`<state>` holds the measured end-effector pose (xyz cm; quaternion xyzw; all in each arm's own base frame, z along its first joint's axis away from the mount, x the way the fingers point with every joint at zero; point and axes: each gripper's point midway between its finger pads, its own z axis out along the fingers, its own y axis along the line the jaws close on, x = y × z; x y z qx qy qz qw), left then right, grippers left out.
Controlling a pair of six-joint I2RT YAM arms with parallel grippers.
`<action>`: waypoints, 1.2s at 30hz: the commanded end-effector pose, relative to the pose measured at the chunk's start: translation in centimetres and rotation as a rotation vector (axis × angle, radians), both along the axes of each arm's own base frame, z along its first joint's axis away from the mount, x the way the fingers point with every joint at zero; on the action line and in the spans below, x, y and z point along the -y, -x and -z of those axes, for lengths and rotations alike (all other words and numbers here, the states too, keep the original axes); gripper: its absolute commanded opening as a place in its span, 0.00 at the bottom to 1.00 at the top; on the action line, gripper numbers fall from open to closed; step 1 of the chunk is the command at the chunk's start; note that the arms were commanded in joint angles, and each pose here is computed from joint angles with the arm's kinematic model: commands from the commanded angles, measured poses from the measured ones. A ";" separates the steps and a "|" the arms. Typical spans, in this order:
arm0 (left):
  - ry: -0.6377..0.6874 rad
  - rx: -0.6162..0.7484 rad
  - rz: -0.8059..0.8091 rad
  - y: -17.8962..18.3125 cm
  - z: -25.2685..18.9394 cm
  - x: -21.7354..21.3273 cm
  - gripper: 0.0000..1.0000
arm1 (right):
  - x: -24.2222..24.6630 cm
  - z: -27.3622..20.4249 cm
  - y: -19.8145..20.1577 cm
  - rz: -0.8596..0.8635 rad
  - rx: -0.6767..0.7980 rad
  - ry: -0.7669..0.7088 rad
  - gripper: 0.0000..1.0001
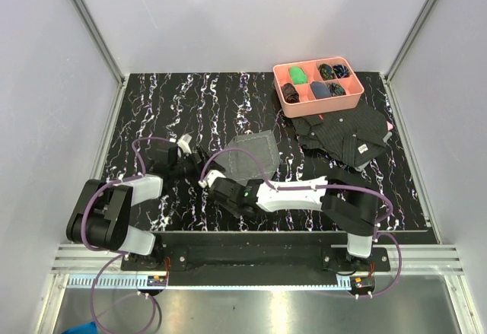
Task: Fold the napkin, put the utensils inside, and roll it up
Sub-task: Roll the napkin with the utensil
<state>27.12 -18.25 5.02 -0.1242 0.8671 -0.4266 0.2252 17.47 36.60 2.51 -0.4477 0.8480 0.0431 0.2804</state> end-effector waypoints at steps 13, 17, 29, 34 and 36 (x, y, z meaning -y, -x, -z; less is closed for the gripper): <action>-0.202 -0.114 -0.058 0.8 4.2 -3.0 0.84 | 0.4 1.7 1.9 -0.083 -0.677 -0.415 0.02; -0.223 -0.131 -0.058 0.8 4.6 -3.2 0.84 | 1.1 3.7 2.3 -0.046 -0.791 -0.423 0.02; -0.234 -0.167 -0.030 0.9 5.3 -3.1 0.84 | 0.4 -1.3 -0.2 -0.008 -0.748 -0.502 0.50; -0.233 -0.169 -0.020 1.0 5.2 -3.0 0.84 | -0.6 -5.0 -2.1 -0.031 -0.657 -0.518 0.70; -0.235 -0.170 -0.020 1.1 5.3 -3.1 0.84 | -1.1 -6.6 -3.3 -0.037 -0.581 -0.527 0.73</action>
